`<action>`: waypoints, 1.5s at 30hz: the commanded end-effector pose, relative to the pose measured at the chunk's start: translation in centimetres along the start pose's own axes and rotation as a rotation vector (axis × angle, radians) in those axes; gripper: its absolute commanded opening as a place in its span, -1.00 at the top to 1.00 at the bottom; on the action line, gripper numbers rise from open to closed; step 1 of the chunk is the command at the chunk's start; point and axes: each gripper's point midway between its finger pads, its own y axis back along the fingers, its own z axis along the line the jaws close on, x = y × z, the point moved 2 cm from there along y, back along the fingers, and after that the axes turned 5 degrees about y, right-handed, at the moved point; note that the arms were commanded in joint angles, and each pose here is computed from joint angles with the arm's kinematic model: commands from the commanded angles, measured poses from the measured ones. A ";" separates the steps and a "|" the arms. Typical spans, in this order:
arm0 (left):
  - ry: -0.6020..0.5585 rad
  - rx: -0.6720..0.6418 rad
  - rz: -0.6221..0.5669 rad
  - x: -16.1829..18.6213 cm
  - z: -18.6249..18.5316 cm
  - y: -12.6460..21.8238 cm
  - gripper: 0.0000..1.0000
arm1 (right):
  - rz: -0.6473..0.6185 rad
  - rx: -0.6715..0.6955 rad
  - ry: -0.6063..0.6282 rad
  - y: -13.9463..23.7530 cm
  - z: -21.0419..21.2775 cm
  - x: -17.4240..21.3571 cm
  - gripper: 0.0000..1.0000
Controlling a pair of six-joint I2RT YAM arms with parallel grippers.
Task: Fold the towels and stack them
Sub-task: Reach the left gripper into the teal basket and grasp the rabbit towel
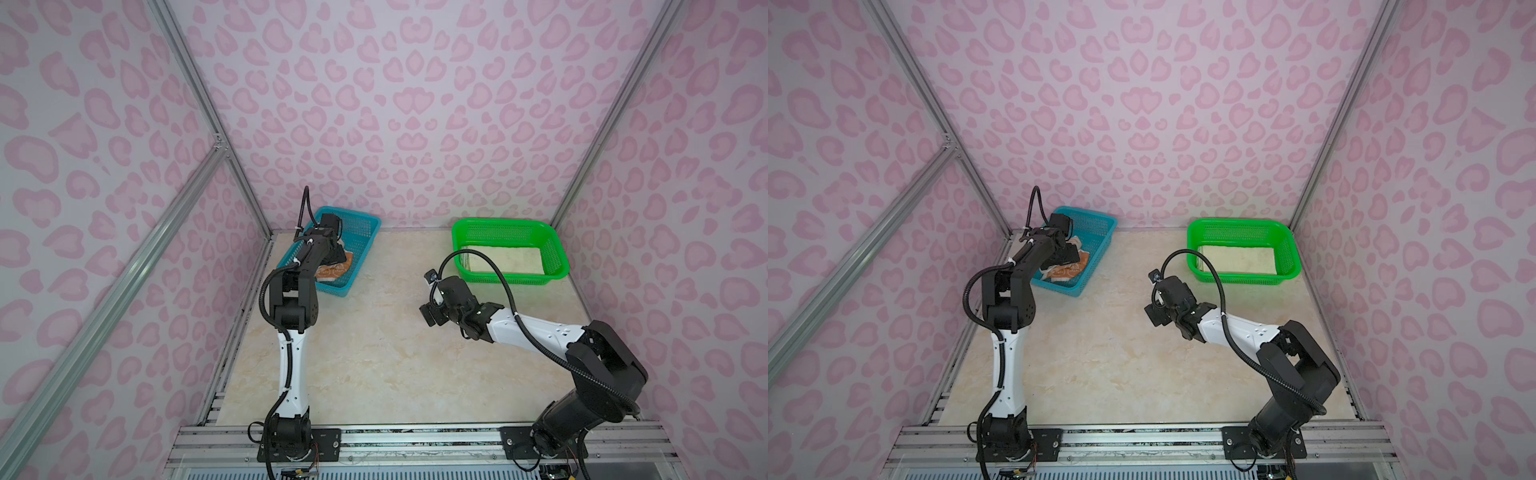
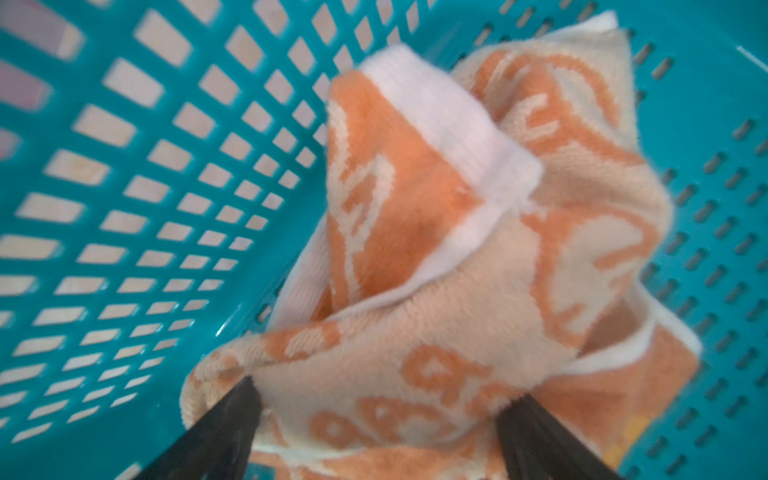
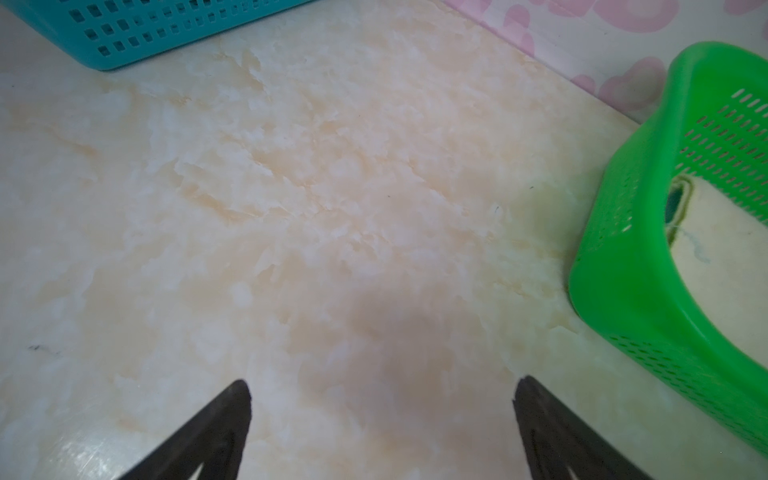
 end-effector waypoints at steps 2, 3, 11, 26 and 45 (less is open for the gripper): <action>-0.049 -0.019 0.082 1.4 0.2 -0.4 -0.53 | 0.018 -0.032 -0.006 -0.4 0.6 0.2 -0.97; -0.047 -0.019 0.079 1.3 0.3 -0.4 -0.39 | 0.017 -0.034 -0.007 -0.4 0.7 0.0 -0.97; -0.039 -0.017 0.044 0.5 0.5 0.9 0.95 | 0.039 -0.051 -0.010 -0.7 0.9 -0.1 -0.92; 0.007 0.106 -0.156 -2.5 1.4 10.2 0.95 | 0.048 -0.066 -0.031 -1.0 1.3 0.2 -0.89; 0.013 0.151 -0.167 -1.7 1.6 12.1 0.95 | 0.043 -0.080 -0.031 -1.0 1.5 0.5 -0.88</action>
